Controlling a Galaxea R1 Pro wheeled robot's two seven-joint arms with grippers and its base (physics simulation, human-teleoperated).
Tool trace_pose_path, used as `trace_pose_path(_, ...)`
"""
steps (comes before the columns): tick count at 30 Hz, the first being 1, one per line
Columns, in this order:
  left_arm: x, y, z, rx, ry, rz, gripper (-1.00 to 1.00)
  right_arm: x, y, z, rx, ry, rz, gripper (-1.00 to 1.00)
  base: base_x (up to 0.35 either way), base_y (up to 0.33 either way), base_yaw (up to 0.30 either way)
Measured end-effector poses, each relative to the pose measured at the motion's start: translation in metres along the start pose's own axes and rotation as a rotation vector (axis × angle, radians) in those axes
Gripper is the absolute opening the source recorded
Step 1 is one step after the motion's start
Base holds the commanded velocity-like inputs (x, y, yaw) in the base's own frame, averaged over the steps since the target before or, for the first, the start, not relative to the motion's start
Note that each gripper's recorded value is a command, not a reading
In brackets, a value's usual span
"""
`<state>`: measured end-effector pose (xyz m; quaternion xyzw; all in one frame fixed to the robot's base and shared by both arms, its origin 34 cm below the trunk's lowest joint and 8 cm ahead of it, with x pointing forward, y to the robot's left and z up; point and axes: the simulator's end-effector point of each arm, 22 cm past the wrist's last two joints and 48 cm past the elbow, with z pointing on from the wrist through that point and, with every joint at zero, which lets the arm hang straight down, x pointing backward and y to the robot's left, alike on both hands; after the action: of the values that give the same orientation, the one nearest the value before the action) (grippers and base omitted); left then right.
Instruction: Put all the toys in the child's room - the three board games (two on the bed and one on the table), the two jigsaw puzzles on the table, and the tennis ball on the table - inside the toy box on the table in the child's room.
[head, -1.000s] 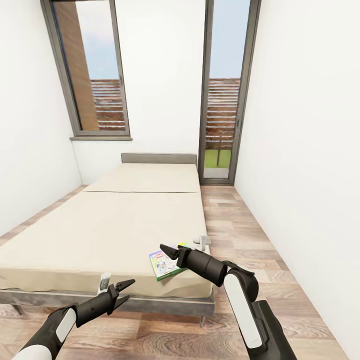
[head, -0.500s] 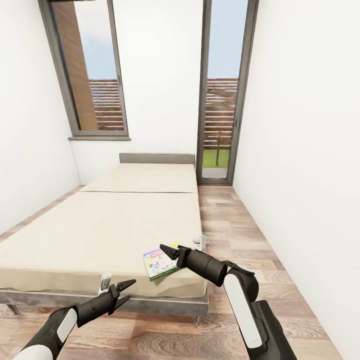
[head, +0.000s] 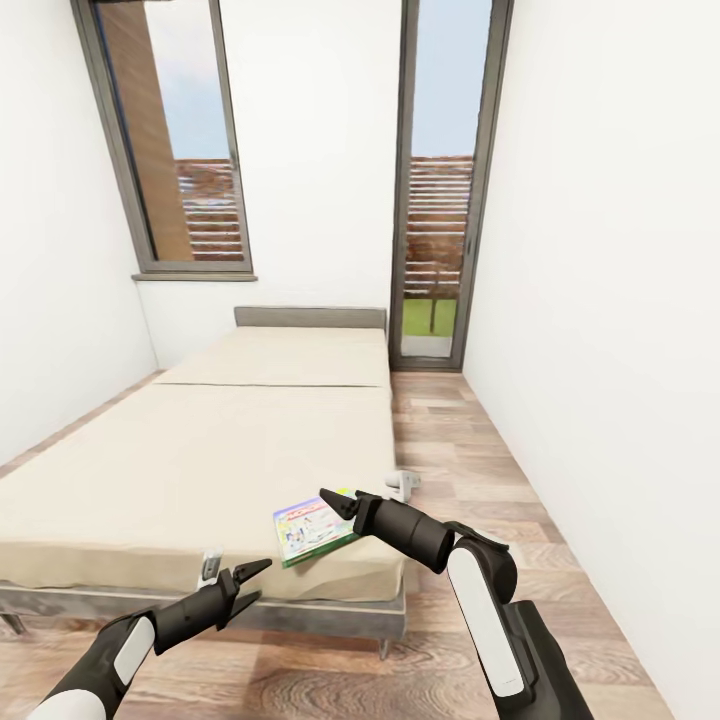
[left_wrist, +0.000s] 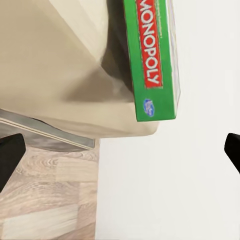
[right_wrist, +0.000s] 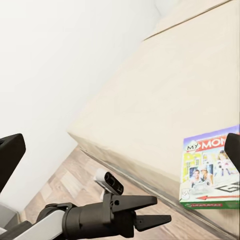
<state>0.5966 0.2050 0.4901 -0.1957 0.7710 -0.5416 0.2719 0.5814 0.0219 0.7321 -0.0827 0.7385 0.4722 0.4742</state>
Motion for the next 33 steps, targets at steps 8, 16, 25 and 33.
trace_pose_path(8,0.003,-0.001,0.003,0.005,0.001,0.003,1.00,0.000,-0.002,0.000,0.004,-0.003,0.000,1.00,0.010,-0.021,0.000)
trace_pose_path(16,0.009,-0.004,0.009,0.014,0.008,-0.003,1.00,-0.001,-0.002,0.000,0.004,-0.005,0.001,1.00,0.000,0.000,0.000)
trace_pose_path(25,0.010,-0.005,0.011,0.016,0.010,-0.004,1.00,-0.001,-0.002,0.000,0.004,-0.006,0.001,1.00,0.000,0.000,0.000)
trace_pose_path(33,0.010,-0.005,0.011,0.016,0.010,-0.005,1.00,-0.001,-0.002,0.000,0.004,-0.006,0.001,1.00,0.022,0.000,0.000)
